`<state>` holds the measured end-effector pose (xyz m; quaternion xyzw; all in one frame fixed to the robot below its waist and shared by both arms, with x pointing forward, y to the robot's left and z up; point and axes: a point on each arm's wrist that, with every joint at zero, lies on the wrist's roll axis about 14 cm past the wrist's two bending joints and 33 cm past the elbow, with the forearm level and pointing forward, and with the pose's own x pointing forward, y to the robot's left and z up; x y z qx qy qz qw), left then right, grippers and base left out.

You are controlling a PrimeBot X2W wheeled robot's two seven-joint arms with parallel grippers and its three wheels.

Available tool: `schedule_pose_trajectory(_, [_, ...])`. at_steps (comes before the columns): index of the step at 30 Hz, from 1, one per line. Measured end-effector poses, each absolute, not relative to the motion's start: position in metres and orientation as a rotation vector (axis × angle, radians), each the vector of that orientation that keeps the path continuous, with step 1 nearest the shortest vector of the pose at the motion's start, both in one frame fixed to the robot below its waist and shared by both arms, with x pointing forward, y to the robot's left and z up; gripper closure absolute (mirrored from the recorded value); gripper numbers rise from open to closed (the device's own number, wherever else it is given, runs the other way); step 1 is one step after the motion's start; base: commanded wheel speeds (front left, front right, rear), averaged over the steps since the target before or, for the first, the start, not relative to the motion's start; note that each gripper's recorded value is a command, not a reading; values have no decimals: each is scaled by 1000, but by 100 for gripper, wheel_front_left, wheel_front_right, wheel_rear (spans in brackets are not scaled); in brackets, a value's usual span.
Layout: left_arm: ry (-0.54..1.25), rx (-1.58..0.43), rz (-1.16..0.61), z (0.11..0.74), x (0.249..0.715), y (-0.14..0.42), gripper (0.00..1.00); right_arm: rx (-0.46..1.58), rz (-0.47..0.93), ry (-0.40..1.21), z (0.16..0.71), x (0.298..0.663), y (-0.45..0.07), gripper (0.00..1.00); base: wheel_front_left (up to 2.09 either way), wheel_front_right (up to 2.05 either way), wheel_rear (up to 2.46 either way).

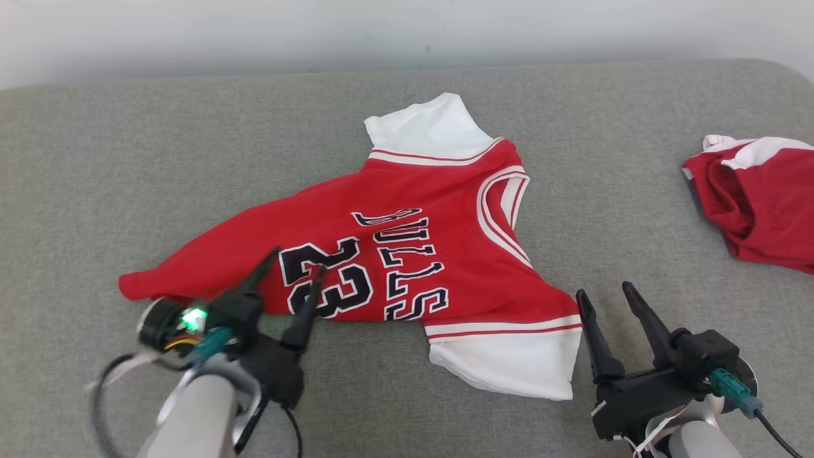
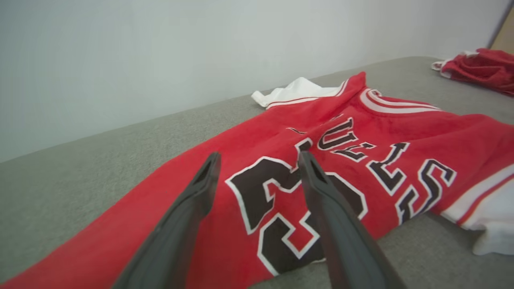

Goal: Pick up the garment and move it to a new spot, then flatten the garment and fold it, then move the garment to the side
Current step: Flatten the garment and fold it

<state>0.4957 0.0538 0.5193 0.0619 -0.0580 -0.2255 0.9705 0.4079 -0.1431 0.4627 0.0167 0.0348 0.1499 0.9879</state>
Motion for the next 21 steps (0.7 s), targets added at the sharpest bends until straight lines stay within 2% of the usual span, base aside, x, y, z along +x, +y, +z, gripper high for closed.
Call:
schedule_pose_trajectory(5, [-86,218,-574,512,504,21,0,36,293,72,463,405,-145,0,0,0,0])
schedule_pose_trajectory(13, [-54,274,-603,502,514,12,0,36,268,81,461,403,-154,0,0,0,0])
schedule_pose_trajectory(14, [-49,276,-607,500,514,11,15,35,265,82,460,402,-155,0,0,0,0])
schedule_pose_trajectory(15, [-46,278,-611,498,513,10,51,35,263,83,460,402,-156,0,0,0,0])
schedule_pose_trajectory(18, [-25,292,-606,491,515,12,73,36,260,85,459,402,-157,0,0,0,0])
schedule_pose_trajectory(19, [-23,295,-605,491,516,13,75,36,259,88,458,402,-157,0,0,0,0])
schedule_pose_trajectory(21, [-24,293,-601,491,517,13,87,37,259,92,457,403,-157,0,0,0,0])
